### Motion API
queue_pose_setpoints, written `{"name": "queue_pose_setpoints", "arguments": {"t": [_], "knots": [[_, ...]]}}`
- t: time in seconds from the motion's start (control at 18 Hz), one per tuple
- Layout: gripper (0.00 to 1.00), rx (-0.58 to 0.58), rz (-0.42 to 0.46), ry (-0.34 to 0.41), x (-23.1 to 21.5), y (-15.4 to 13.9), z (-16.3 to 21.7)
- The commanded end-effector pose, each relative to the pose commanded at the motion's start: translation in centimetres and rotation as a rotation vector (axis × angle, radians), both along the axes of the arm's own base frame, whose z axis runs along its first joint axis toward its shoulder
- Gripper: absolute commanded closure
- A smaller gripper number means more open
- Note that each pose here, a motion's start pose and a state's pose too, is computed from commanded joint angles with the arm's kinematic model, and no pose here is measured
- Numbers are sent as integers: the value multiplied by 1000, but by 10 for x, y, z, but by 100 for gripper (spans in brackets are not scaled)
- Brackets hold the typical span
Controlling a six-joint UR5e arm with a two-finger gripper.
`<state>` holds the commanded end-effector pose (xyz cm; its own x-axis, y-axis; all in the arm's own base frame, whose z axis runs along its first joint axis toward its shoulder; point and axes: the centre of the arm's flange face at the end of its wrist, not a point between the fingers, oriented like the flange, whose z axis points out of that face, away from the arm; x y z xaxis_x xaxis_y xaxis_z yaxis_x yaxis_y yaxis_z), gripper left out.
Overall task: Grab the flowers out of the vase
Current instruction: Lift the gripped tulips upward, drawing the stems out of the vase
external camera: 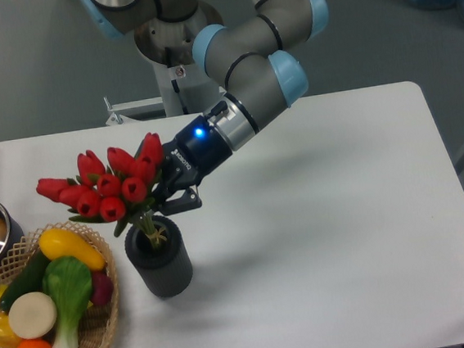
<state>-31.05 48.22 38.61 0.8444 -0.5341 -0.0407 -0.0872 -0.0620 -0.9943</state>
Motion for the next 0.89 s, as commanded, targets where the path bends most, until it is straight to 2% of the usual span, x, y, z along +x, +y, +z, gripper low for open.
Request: {"name": "queue_pose_setpoints", "arguments": {"t": [0.61,0.89], "knots": [[67,10,18,-55,-9,-5,48],[67,-4,52,-80,-16,-18,66]]}}
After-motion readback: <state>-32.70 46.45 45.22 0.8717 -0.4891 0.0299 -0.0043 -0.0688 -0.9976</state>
